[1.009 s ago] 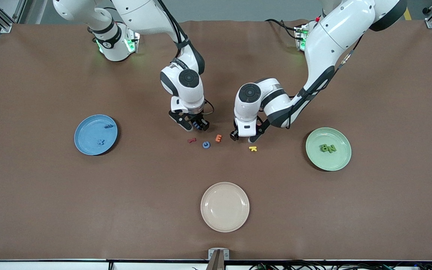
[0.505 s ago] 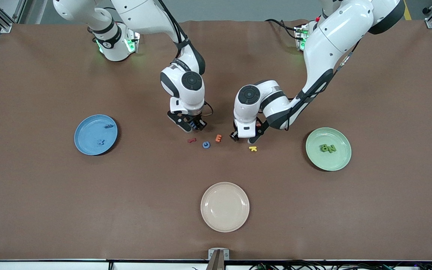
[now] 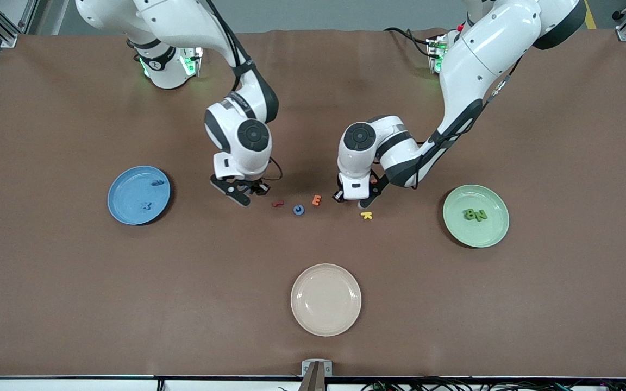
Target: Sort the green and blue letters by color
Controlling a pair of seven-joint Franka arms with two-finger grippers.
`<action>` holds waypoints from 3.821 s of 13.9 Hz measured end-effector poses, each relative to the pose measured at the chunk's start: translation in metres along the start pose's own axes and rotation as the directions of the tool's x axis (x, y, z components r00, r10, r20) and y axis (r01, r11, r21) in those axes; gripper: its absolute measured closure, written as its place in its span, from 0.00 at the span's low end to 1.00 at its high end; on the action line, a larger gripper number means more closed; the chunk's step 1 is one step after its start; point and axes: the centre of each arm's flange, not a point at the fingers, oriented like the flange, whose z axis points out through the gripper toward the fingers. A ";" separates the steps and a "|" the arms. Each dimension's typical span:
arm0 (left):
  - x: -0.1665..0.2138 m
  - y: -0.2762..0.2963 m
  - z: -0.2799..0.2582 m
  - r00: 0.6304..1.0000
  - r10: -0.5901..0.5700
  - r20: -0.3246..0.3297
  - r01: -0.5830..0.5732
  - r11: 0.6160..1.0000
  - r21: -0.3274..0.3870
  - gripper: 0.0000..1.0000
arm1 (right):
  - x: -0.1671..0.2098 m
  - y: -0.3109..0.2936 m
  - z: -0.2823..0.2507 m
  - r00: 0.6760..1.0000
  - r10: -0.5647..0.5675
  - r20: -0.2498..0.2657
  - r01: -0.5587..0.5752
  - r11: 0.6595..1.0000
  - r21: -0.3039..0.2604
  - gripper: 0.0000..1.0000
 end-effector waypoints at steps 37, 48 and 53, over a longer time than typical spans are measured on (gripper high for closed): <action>0.366 -0.141 -0.082 0.910 0.415 0.017 -0.409 0.887 0.216 0.00 | 0.107 0.155 -0.041 0.964 -0.265 0.033 0.250 0.938 0.240 0.00; 0.394 -0.087 -0.285 0.846 0.522 -0.110 -0.491 0.842 0.226 0.00 | -0.001 -0.070 -0.022 0.987 -0.154 -0.042 0.159 0.951 0.266 0.31; 0.376 -0.085 -0.349 0.802 0.591 -0.084 -0.556 0.791 0.257 0.00 | -0.008 -0.096 -0.011 0.991 -0.133 -0.036 0.137 0.948 0.288 0.32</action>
